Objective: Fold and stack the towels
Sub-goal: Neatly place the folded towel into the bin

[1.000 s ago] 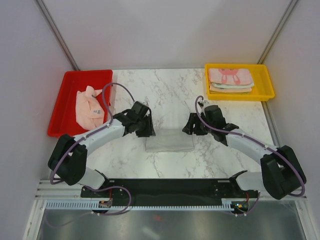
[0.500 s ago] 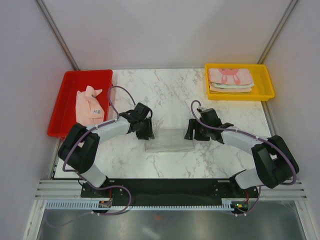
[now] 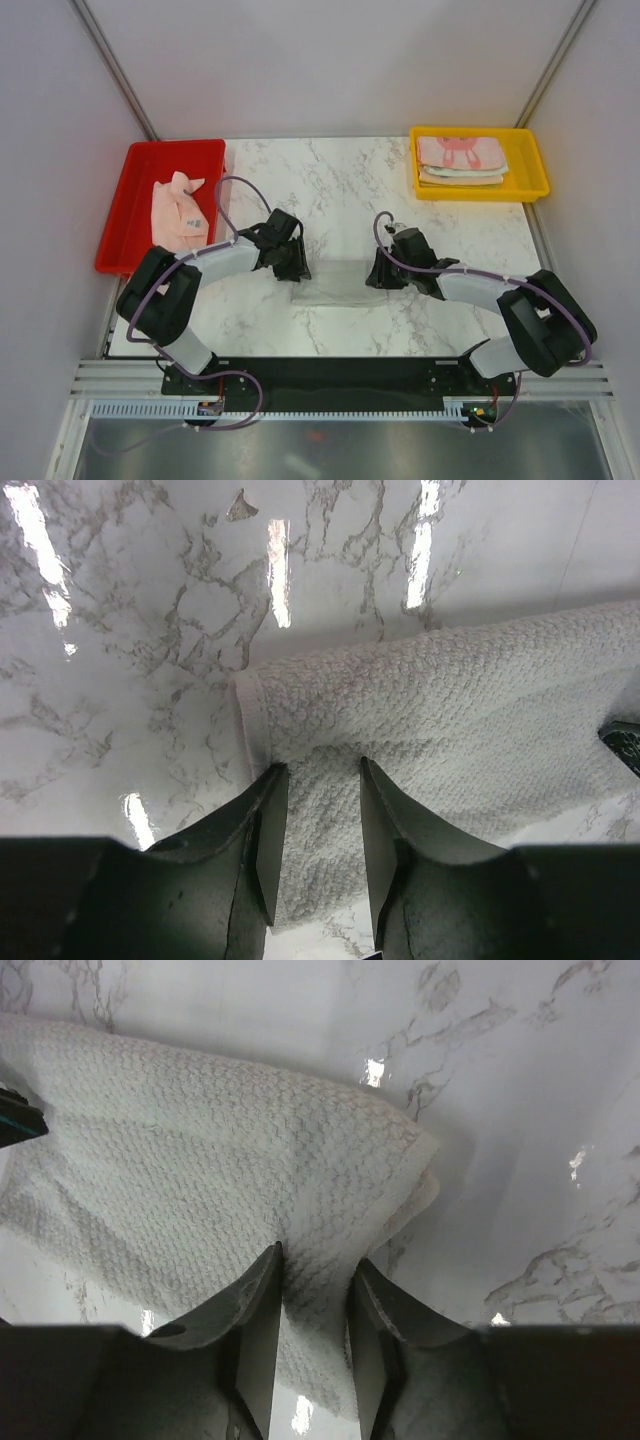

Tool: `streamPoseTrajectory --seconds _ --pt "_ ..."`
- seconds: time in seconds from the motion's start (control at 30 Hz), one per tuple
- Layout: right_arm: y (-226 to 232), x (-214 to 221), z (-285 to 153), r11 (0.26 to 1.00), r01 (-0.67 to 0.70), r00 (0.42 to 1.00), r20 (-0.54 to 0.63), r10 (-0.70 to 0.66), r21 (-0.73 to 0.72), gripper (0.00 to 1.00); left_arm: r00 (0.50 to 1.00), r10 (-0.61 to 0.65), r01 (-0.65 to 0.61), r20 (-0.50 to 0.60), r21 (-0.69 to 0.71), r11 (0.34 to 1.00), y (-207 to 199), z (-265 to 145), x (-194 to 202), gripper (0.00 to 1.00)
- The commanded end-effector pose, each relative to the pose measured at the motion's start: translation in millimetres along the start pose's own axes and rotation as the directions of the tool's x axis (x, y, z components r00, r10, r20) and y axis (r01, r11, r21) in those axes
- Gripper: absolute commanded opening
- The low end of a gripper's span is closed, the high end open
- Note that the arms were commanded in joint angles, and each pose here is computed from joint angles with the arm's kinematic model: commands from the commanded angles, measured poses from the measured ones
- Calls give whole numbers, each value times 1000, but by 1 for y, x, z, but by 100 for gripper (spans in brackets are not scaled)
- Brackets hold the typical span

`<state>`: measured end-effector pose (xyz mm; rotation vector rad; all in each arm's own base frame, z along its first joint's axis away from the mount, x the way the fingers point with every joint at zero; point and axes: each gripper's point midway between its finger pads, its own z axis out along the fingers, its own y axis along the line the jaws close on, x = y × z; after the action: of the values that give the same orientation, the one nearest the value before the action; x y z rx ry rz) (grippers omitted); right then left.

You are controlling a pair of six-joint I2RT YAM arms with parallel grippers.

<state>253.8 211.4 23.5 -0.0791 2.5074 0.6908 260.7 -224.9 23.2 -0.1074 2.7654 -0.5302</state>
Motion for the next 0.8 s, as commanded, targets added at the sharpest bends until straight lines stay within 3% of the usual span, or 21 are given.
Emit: streamPoseTrajectory --seconds 0.0,0.03,0.1,0.13,0.33,0.47,0.6,0.77 --pt "-12 21 -3 998 10 998 -56 -7 55 37 999 -38 37 -20 -23 999 9 4 11 42" --pt "-14 18 -5 998 17 999 -48 -14 66 25 999 -39 38 -17 -22 999 9 4 10 42" --pt "-19 12 -9 993 45 998 -39 -41 107 12 999 -43 43 -12 -25 999 9 3 9 42" --pt "-19 0 -11 990 51 999 -9 -50 134 1 999 -44 43 -7 -27 999 9 2 6 43" --pt "-11 -20 -10 985 104 995 -2 -104 136 0 999 -48 48 -9 -20 999 5 -4 0 42" --pt "-5 -43 -12 977 129 991 2 -131 168 0 997 -21 21 70 -5 1000 -3 -34 -29 43" --pt "0 -66 -17 967 152 987 27 -161 203 0 975 -22 20 220 11 1000 -5 -93 -77 44" --pt "1 -103 -20 937 224 970 32 -241 270 0 950 -33 20 312 43 999 4 -137 -104 45"
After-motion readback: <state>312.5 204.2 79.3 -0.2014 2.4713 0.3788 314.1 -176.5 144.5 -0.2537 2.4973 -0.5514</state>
